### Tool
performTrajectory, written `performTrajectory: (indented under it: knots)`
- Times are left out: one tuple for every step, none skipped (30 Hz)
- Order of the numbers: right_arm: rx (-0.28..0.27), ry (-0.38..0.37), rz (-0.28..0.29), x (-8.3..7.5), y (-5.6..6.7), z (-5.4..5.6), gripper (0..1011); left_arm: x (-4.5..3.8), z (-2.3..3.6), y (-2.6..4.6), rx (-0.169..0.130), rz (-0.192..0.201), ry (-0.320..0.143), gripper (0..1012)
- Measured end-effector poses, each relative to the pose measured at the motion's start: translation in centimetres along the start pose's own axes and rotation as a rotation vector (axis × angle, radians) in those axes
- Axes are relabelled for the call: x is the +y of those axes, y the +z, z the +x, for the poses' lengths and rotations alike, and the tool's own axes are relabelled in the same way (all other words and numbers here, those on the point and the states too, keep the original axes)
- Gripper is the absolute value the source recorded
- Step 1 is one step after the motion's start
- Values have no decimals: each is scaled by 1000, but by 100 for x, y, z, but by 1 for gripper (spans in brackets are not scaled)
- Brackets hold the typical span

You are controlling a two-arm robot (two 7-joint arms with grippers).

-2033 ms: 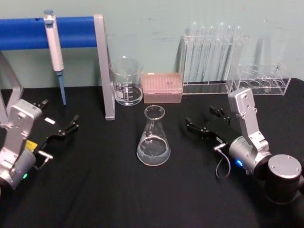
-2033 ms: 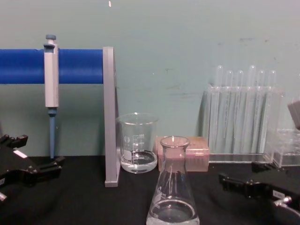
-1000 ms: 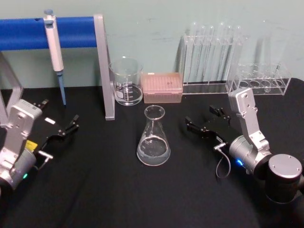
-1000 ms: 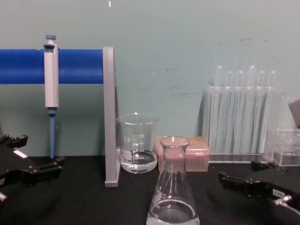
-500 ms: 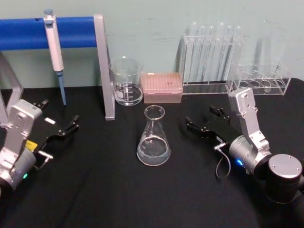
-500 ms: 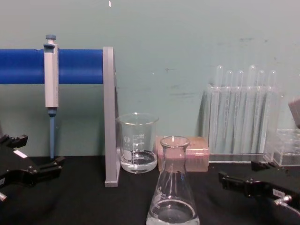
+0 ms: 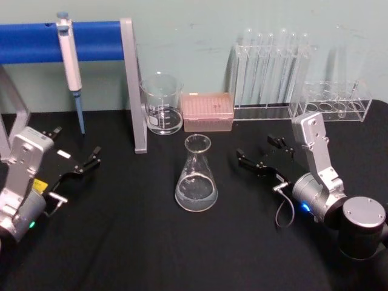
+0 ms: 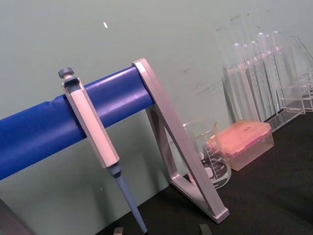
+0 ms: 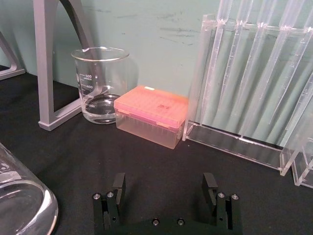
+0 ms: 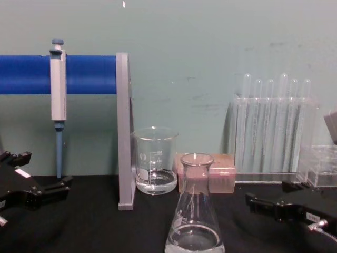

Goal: Grasp the erlenmeyer flask with one hand, shake it three times, then place it back.

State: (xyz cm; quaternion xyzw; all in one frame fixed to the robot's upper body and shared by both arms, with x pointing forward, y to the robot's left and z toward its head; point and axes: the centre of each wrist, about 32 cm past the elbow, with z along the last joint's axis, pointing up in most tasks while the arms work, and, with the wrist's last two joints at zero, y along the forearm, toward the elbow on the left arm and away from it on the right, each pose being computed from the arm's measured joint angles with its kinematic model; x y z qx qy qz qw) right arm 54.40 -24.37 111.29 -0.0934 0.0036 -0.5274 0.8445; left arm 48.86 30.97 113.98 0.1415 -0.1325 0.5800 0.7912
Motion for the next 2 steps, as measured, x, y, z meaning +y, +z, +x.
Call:
performTrajectory:
  knots:
    - [0, 0, 0, 0, 0, 0, 1000, 0, 0, 0, 0, 0, 0, 1001]
    - [0, 0, 0, 0, 0, 0, 1000, 0, 0, 0, 0, 0, 0, 1001]
